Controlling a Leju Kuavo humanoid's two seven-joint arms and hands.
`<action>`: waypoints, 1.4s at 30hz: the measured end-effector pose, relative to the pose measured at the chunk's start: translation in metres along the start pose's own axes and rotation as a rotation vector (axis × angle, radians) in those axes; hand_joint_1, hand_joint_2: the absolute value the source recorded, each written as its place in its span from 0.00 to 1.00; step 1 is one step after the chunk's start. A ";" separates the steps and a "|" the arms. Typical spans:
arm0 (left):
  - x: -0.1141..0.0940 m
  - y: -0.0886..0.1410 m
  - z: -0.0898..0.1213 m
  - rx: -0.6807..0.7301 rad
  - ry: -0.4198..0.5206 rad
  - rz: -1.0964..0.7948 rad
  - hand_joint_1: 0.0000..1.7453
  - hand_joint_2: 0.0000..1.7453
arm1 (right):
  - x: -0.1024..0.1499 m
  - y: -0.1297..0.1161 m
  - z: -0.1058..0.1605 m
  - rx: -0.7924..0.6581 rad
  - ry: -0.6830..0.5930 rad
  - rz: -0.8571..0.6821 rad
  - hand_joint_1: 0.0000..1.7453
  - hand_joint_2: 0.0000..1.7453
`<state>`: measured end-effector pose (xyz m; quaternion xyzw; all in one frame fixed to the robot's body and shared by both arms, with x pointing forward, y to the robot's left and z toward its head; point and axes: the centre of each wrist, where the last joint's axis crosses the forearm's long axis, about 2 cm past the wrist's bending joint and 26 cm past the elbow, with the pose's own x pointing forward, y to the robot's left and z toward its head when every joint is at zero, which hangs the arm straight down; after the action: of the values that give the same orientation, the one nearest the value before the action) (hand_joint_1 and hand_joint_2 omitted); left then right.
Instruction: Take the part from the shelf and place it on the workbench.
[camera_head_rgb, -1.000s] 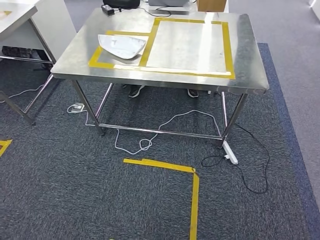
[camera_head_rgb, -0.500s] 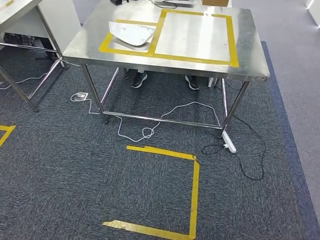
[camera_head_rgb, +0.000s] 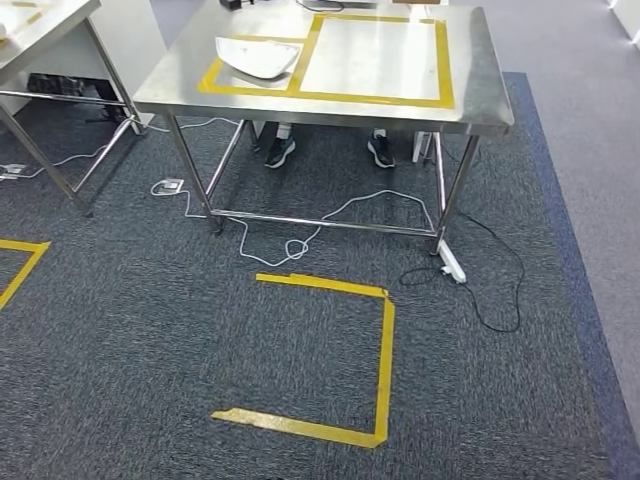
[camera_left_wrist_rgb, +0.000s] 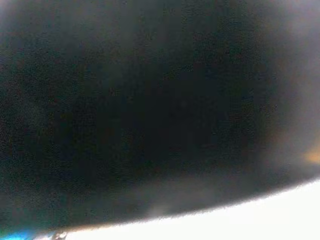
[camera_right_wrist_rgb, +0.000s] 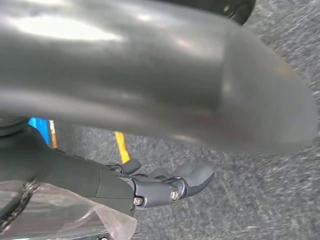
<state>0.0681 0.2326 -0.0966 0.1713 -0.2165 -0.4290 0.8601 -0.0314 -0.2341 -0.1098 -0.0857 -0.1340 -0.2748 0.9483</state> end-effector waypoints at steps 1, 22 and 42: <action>0.000 0.000 0.000 0.000 0.000 0.002 0.00 0.00 | 0.000 0.000 0.000 0.000 0.000 0.000 0.00 0.00; 0.002 0.003 -0.001 0.028 0.021 0.054 0.00 0.00 | -0.001 -0.003 0.000 0.005 -0.001 -0.004 0.00 0.00; 0.003 0.005 -0.003 0.021 0.020 0.059 0.00 0.00 | -0.001 -0.004 0.000 0.009 0.022 -0.009 0.00 0.00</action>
<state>0.0738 0.2335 -0.0960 0.1782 -0.2176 -0.3992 0.8726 -0.0347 -0.2370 -0.1101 -0.0776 -0.1252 -0.2793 0.9488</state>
